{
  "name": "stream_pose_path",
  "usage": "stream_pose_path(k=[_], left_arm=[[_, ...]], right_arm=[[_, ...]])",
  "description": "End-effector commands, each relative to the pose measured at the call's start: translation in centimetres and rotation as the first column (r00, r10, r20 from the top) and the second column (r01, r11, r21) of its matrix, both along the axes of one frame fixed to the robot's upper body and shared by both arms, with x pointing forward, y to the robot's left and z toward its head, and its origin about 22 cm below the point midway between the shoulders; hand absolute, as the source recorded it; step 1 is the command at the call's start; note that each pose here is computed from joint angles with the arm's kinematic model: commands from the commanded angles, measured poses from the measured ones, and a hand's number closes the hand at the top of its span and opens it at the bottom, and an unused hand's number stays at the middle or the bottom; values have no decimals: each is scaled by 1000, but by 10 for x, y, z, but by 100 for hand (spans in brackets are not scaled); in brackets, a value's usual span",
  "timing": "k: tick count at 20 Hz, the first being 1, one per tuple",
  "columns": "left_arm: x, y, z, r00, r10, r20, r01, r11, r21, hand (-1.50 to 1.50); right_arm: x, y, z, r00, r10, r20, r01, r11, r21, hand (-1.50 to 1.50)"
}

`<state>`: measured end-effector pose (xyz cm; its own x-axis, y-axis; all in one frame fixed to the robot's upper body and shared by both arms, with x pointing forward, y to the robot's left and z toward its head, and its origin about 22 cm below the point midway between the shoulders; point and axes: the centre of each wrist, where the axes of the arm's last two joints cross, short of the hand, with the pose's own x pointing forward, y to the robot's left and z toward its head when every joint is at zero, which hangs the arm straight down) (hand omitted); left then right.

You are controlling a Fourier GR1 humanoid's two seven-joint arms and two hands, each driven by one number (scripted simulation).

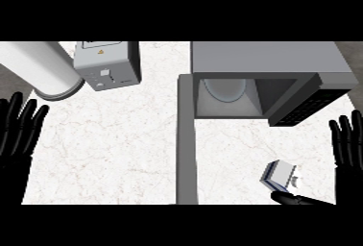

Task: Pick up the milk, place it into the microwave and close the microwave

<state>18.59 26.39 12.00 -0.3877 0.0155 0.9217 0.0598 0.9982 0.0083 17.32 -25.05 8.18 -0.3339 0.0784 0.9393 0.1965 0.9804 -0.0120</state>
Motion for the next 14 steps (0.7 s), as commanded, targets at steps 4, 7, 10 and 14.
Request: stream_pose_path(k=[4, 7, 10, 14], left_arm=[[-23, 2, -2, 1000, -4, 7, 4, 1000, -1, -150], [-27, 3, 2, 1000, 0, -14, 0, 1000, 9, -150], [-33, 1, -1, 1000, -12, -7, 12, 1000, -8, -150], [-50, -5, -10, 1000, -21, -9, 21, 1000, -7, -150]], right_arm=[[-7, -12, -58, 997, -26, -71, 26, 1000, 9, -150], [-6, -26, -78, 994, -67, -82, 67, 998, 0, -150], [-13, -32, -86, 990, -71, -126, 70, 997, -8, -150], [-28, -43, -114, 983, -112, -143, 106, 993, -45, -150]])
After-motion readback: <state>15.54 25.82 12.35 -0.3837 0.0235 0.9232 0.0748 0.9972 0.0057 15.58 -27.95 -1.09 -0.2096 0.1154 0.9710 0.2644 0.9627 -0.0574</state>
